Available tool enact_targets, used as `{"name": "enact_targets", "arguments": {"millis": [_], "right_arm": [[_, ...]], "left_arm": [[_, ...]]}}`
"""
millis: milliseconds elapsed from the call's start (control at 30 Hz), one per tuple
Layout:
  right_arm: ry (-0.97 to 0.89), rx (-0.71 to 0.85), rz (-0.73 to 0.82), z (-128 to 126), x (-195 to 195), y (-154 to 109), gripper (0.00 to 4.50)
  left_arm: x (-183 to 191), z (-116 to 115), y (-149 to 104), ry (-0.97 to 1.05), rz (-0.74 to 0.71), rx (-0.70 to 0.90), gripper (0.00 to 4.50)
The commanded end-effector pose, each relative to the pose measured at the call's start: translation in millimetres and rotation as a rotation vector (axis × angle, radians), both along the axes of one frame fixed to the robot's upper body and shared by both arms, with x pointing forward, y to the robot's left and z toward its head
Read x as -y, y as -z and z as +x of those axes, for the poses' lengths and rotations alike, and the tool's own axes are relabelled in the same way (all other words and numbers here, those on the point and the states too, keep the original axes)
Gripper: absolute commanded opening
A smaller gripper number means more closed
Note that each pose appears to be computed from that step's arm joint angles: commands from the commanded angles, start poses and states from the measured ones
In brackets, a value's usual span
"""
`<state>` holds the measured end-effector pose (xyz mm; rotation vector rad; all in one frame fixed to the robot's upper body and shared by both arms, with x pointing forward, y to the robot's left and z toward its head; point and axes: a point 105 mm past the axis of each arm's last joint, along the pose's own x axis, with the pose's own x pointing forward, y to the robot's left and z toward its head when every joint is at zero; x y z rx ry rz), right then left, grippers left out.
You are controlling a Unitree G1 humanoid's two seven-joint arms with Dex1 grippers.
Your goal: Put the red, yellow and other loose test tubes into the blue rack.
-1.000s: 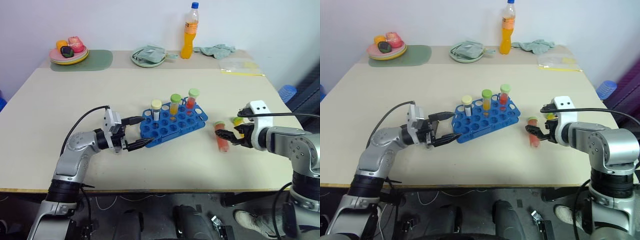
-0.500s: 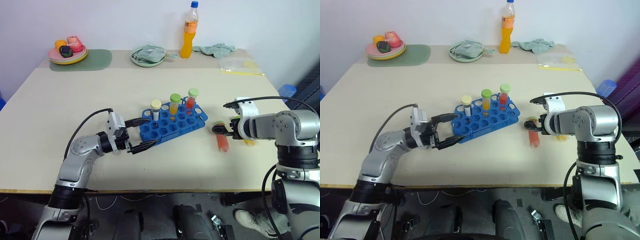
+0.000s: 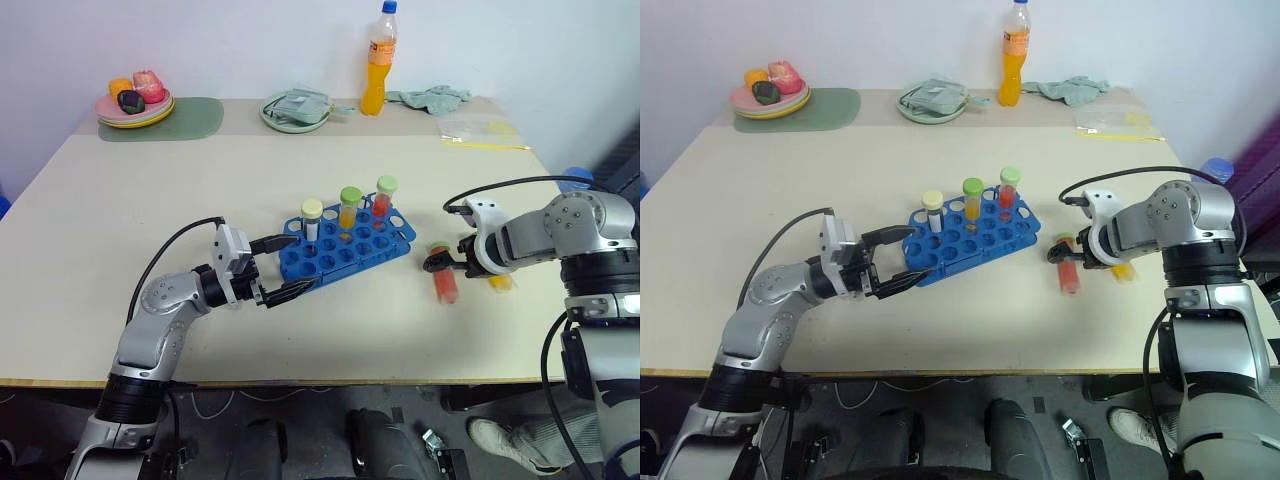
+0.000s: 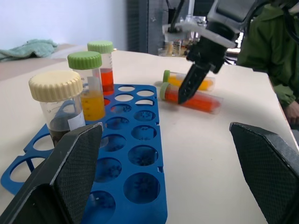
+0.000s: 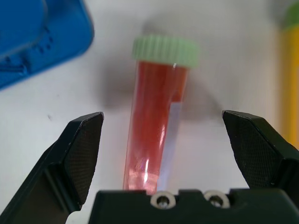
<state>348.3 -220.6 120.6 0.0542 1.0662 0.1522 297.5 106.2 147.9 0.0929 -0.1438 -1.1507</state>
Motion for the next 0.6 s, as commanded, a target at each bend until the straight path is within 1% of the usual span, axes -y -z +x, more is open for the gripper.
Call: {"name": "enact_targets", "arguments": {"millis": [33,233,267,300,333,467,600], "right_arm": [[0.021,0.013,-0.025,1.5,5.0,-7.2,4.50],[0.034,-0.001,-0.053,1.0,5.3,0.1,4.50],[0.035,-0.003,-0.054,0.9,5.5,1.0,3.98],[0.038,-0.004,-0.059,0.4,6.3,2.3,3.68],[0.040,-0.003,-0.061,0.3,6.3,3.3,3.22],[0.020,0.014,-0.054,0.3,1.5,1.9,1.25],[0.026,0.049,-0.073,-1.4,5.6,-0.6,1.25]], "left_arm": [[2.8,-4.1,-8.9,0.006,-0.019,0.043,4.48],[2.5,-5.6,-7.9,-0.002,-0.024,0.042,4.48],[2.4,-5.7,-7.7,-0.002,-0.023,0.042,4.50],[1.8,-6.2,-7.1,-0.005,-0.023,0.041,4.50],[1.1,-6.6,-6.4,-0.007,-0.022,0.040,4.50],[-1.3,-8.1,-4.3,-0.013,-0.019,0.034,4.50],[-1.0,-7.5,-5.6,-0.014,-0.018,0.036,4.50]]}}
